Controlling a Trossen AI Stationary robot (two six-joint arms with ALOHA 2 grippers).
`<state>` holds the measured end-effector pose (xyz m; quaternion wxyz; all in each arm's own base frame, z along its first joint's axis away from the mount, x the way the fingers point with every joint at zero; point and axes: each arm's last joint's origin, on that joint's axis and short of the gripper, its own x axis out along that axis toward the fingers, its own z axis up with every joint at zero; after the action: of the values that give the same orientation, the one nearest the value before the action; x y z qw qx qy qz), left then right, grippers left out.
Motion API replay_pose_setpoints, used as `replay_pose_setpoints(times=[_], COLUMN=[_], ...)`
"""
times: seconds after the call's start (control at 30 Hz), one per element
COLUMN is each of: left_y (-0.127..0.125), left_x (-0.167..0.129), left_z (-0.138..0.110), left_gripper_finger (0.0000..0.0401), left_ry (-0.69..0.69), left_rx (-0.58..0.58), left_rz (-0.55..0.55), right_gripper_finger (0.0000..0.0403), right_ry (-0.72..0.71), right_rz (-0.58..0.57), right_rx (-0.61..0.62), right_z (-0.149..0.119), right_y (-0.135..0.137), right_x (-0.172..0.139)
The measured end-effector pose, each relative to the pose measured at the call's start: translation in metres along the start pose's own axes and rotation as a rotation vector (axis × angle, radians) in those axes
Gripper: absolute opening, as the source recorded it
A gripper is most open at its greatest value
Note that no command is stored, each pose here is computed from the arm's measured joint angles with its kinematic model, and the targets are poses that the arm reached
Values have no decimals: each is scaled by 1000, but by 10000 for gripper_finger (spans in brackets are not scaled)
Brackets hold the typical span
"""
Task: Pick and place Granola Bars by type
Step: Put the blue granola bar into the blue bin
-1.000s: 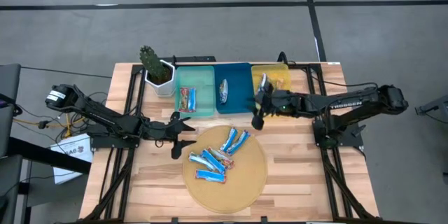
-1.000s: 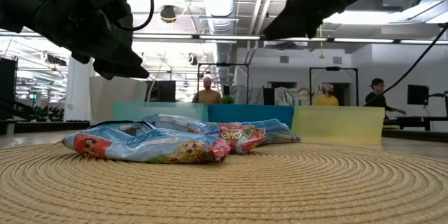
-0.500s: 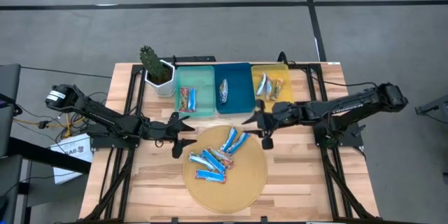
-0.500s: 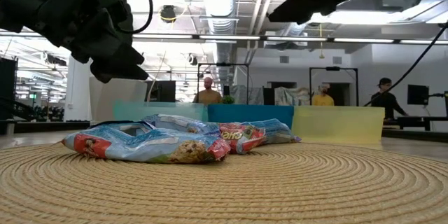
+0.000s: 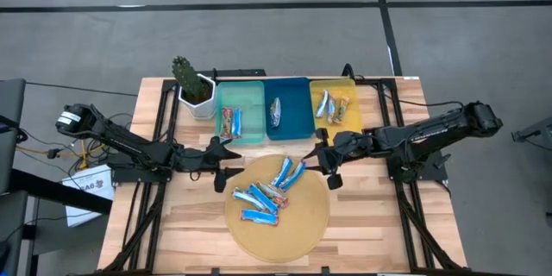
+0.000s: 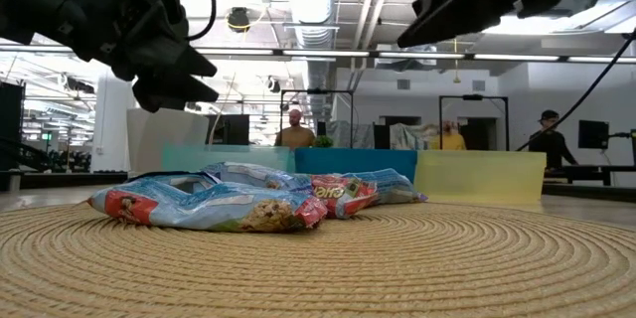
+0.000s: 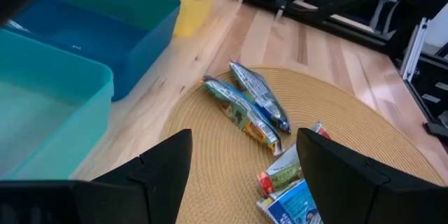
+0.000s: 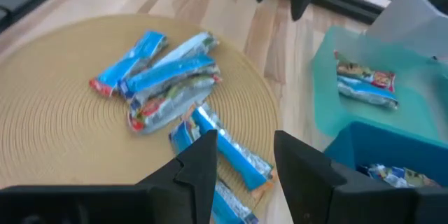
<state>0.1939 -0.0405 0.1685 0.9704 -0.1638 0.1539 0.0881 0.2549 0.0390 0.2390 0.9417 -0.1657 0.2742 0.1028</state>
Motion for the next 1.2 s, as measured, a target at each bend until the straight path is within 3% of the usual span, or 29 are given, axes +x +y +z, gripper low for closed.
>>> replay_pose_setpoints(times=[0.3, 0.77, 1.2], left_y=[0, 1, 0], left_x=[0, 0, 0], left_z=[0, -3, -4], left_gripper_finger=[249, 249, 249], left_ry=[-3, 37, 54], left_rx=[-2, 15, 9], left_rz=[11, -2, -27], right_gripper_finger=[138, 160, 162], right_ry=[73, 315, 486], right_rz=[24, 120, 201], right_rx=[-31, -85, -171], right_z=[-7, -22, -30], right_y=[3, 13, 17], right_x=[2, 69, 110])
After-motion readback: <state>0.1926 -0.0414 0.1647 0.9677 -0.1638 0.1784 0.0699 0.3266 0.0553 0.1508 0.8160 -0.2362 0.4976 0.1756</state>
